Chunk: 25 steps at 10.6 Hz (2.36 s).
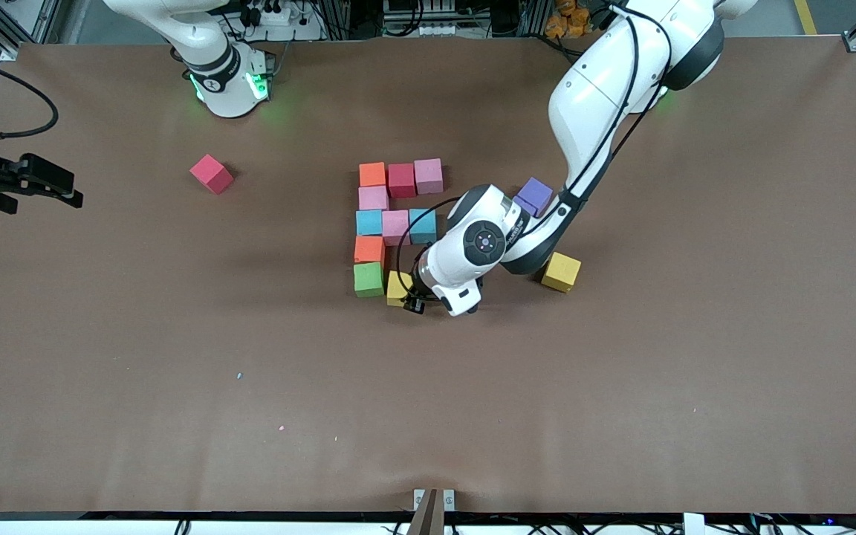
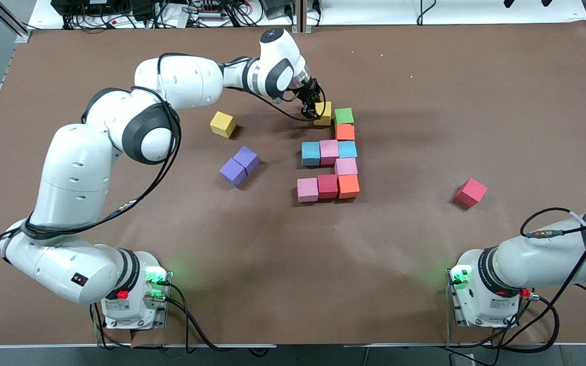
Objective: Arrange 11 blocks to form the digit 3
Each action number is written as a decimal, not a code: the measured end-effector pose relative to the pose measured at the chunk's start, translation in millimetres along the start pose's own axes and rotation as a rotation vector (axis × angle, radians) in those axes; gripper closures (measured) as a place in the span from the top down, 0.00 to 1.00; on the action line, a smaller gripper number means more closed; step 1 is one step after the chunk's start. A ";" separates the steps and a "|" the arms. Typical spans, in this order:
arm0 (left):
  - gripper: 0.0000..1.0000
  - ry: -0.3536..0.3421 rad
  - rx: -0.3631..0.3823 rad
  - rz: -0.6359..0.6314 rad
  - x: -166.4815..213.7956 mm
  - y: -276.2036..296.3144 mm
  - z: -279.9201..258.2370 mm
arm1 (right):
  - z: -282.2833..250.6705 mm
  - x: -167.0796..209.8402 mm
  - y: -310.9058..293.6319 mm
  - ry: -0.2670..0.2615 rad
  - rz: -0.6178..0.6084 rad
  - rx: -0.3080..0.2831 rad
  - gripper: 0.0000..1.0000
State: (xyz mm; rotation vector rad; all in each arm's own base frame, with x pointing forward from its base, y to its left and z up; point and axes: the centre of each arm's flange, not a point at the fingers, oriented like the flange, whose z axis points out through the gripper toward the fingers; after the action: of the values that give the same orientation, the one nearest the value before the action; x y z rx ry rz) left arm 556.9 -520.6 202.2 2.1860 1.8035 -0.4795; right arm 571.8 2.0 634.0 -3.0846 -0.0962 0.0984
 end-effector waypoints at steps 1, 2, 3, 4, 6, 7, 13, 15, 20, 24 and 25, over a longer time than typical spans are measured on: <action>0.54 -0.011 0.004 -0.014 0.3 0.2 -0.1 | 1.4 0.8 0.0 -0.003 0.000 0.000 1.00; 0.54 -0.025 0.009 -0.033 1.1 0.9 -0.7 | 2.8 1.6 0.1 -0.006 0.000 0.000 1.00; 0.54 -0.034 0.011 -0.058 2.2 1.8 -1.5 | 3.9 2.0 0.1 -0.008 0.000 0.000 1.00; 0.54 -0.034 0.010 -0.088 3.6 2.7 -2.2 | 4.5 2.2 0.1 -0.011 0.001 0.000 1.00; 0.54 -0.031 0.017 -0.113 5.3 1.9 -0.8 | 5.5 1.8 0.1 -0.017 0.001 0.000 1.00; 0.54 -0.028 0.022 -0.129 6.1 0.8 0.6 | 7.3 1.8 0.2 -0.023 0.001 0.001 1.00; 0.54 -0.017 0.036 -0.184 4.4 -7.2 2.4 | 9.8 2.2 0.3 -0.029 0.001 0.001 1.00; 0.54 -0.002 0.037 -0.166 2.3 -11.7 1.9 | 11.0 2.3 0.4 -0.032 0.001 0.001 1.00; 0.54 0.005 0.040 -0.169 -4.0 -17.0 4.6 | 11.4 2.2 1.1 -0.032 0.003 0.001 1.00; 0.54 0.015 0.039 -0.152 -9.1 -20.6 6.6 | 11.0 2.2 2.4 -0.030 0.005 0.001 1.00; 0.54 0.018 0.037 -0.146 -9.9 -21.1 6.7 | 10.2 2.3 2.5 -0.026 0.005 0.001 1.00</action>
State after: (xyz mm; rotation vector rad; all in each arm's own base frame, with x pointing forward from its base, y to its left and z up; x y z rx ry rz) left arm 534.0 -528.2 200.3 2.0979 1.9889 -0.5294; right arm 573.5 0.2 623.6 -3.0835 -0.0895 0.1389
